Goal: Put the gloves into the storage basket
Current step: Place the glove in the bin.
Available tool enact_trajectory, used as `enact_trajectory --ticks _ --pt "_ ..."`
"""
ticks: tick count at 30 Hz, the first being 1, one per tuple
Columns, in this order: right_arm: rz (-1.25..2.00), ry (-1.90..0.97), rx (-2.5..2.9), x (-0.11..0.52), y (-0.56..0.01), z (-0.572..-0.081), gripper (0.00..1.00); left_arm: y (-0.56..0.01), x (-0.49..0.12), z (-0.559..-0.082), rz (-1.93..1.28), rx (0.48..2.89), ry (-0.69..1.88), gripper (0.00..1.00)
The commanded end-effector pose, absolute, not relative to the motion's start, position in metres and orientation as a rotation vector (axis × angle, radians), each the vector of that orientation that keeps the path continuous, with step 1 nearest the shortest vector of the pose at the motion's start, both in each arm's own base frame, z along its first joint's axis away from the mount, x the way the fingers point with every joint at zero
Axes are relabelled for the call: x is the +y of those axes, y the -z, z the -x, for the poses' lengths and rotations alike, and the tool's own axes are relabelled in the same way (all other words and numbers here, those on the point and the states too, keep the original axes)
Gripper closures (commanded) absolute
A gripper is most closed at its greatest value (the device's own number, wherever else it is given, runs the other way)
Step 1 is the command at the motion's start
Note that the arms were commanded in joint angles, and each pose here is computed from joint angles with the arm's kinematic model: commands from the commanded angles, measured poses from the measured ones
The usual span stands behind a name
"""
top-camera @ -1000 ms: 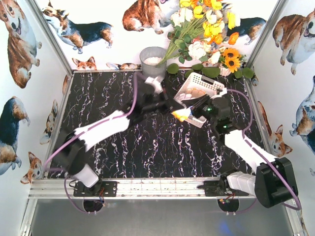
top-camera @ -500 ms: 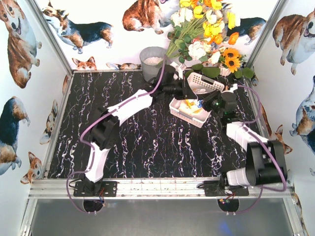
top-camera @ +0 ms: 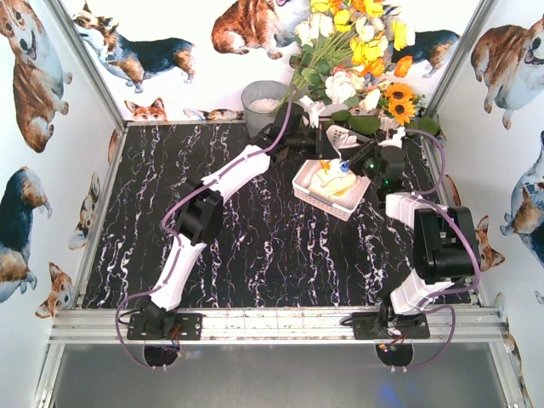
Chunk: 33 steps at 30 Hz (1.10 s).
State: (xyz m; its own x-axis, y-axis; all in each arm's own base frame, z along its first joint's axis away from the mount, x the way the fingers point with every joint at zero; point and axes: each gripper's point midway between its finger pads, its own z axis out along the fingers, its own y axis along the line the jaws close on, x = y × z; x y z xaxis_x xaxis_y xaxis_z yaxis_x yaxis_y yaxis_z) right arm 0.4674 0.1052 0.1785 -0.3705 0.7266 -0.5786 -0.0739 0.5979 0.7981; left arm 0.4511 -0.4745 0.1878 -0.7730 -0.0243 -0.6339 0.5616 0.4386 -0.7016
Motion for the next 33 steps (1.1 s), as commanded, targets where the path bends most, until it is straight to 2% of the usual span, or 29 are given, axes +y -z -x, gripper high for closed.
enact_trajectory --ticks 1,9,18,21,27,33 --pt "-0.250 -0.979 1.580 0.128 -0.240 -0.475 1.00 -0.167 -0.479 -0.478 -0.505 2.022 1.280 1.00" --pt "-0.234 -0.934 1.658 0.128 -0.187 -0.486 1.00 -0.117 -0.478 -0.484 -0.532 2.089 1.225 1.00" --pt "-0.257 -0.953 1.705 0.130 -0.163 -0.473 1.00 -0.092 -0.459 -0.483 -0.538 2.185 1.073 1.00" --pt "-0.276 -0.949 1.725 0.130 -0.153 -0.467 1.00 -0.090 -0.453 -0.481 -0.540 2.194 1.039 0.95" --pt "-0.283 -0.954 1.753 0.135 -0.140 -0.467 1.00 -0.106 -0.449 -0.476 -0.548 2.175 1.025 0.74" --pt "-0.291 -0.932 1.777 0.134 -0.130 -0.469 1.00 -0.132 -0.445 -0.469 -0.557 2.133 1.025 0.62"
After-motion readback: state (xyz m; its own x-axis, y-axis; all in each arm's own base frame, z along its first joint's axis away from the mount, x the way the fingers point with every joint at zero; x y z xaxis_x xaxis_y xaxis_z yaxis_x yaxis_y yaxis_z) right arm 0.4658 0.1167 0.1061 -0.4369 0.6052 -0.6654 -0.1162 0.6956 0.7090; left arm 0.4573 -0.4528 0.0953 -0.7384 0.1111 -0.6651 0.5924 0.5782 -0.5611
